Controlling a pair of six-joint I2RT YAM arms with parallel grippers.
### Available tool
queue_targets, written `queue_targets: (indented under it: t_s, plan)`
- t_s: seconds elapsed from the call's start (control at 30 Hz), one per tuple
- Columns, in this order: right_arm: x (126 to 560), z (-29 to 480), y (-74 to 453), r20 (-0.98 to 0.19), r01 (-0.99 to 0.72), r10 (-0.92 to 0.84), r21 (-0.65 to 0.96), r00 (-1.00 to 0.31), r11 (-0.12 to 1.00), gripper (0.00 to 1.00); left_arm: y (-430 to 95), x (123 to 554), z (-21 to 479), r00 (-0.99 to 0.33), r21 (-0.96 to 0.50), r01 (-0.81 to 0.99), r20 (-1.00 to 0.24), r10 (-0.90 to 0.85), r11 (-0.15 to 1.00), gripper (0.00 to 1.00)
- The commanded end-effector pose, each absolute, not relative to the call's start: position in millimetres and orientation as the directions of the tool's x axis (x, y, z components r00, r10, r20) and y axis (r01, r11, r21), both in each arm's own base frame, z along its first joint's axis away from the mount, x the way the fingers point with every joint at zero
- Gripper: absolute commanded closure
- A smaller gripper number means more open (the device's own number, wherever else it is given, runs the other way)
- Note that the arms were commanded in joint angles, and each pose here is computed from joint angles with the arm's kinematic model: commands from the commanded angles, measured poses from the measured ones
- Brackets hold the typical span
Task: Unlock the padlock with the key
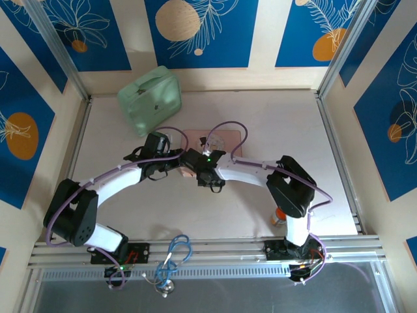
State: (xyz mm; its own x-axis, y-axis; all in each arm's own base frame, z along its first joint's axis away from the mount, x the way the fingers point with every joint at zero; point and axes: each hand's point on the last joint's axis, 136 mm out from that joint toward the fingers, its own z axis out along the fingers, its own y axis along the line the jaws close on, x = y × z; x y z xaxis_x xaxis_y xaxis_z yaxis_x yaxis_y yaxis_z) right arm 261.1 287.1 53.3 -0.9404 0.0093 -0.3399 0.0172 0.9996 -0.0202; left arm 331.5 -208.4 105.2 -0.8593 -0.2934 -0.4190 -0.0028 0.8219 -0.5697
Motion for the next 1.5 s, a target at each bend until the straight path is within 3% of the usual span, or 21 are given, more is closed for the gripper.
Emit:
queue_targets:
  t_s: [0.0, 0.3, 0.83, 0.93, 1.17, 1.4, 1.47]
  plan:
    - [261.5, 49.1, 273.9, -0.328, 0.053, 0.013, -0.113, -0.945, 0.992, 0.54, -206.9, 331.6, 100.7, -0.864, -0.582, -0.007, -0.405, -0.298, 0.813, 0.48]
    - [263.6, 41.9, 273.7, -0.306, 0.053, 0.004, -0.153, -0.952, 0.987, 0.57, -206.8, 329.8, 98.3, -0.866, -0.587, -0.013, -0.399, -0.303, 0.810, 0.50]
    - [264.8, 40.7, 272.9, -0.293, 0.047, -0.021, -0.222, -0.956, 0.974, 0.87, -205.2, 326.5, 93.1, -0.869, -0.585, -0.021, -0.391, -0.304, 0.811, 0.51]
    - [265.3, 37.9, 276.2, -0.278, 0.031, -0.035, -0.231, -0.960, 0.972, 0.85, -205.6, 326.3, 92.5, -0.869, -0.588, -0.022, -0.388, -0.306, 0.809, 0.51]
    - [261.8, 57.8, 289.9, -0.351, -0.039, -0.083, -0.131, -0.933, 0.991, 0.55, -208.3, 326.5, 91.6, -0.872, -0.601, -0.022, -0.379, -0.309, 0.799, 0.51]
    - [250.7, 94.2, 298.0, -0.468, -0.134, -0.027, 0.197, -0.883, 0.971, 0.53, -207.8, 329.8, 99.0, -0.866, -0.598, -0.013, -0.393, -0.308, 0.801, 0.50]
    - [252.4, 96.8, 287.1, -0.465, -0.104, 0.018, 0.235, -0.885, 0.966, 0.59, -207.6, 331.6, 101.6, -0.864, -0.602, -0.013, -0.395, -0.312, 0.799, 0.50]
